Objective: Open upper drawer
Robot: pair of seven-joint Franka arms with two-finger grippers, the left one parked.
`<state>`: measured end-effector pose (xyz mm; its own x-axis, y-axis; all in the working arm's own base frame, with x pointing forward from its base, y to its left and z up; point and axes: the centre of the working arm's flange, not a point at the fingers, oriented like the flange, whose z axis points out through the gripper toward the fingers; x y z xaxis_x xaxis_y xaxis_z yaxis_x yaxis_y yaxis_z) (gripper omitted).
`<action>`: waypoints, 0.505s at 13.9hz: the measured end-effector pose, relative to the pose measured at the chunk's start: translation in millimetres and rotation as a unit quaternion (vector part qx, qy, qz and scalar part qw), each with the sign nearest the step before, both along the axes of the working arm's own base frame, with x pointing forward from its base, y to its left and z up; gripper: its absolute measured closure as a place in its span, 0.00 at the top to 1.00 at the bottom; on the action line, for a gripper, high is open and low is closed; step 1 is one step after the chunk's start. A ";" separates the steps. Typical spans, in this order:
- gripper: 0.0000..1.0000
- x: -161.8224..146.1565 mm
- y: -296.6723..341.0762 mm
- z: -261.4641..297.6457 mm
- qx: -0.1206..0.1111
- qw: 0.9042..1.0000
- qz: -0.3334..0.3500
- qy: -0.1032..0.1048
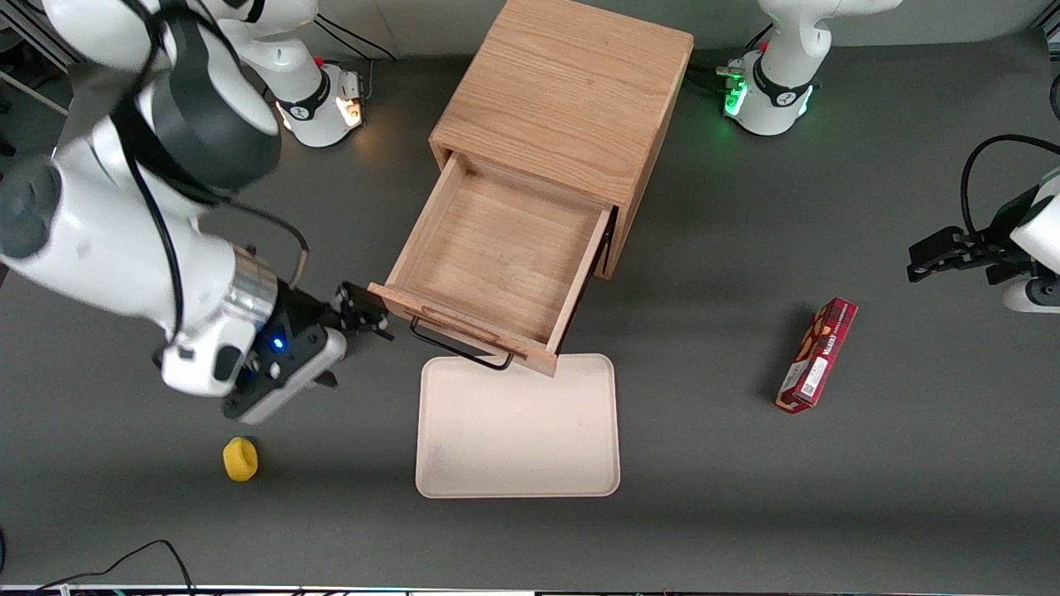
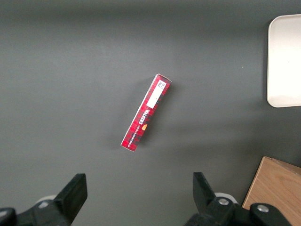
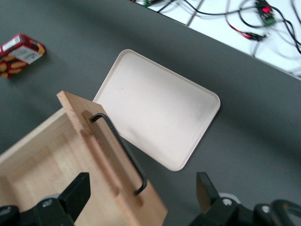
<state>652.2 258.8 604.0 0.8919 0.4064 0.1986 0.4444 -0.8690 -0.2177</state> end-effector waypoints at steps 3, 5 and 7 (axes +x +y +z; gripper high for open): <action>1.00 -57.4 -45.2 53.5 -0.063 0.995 -0.043 0.061; 1.00 -84.7 -111.3 71.8 -0.113 0.983 -0.087 0.120; 1.00 -100.0 -144.5 72.5 -0.144 0.968 -0.144 0.147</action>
<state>552.2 114.3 676.5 0.9770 0.1341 -0.1658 0.1312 -0.9910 -0.0284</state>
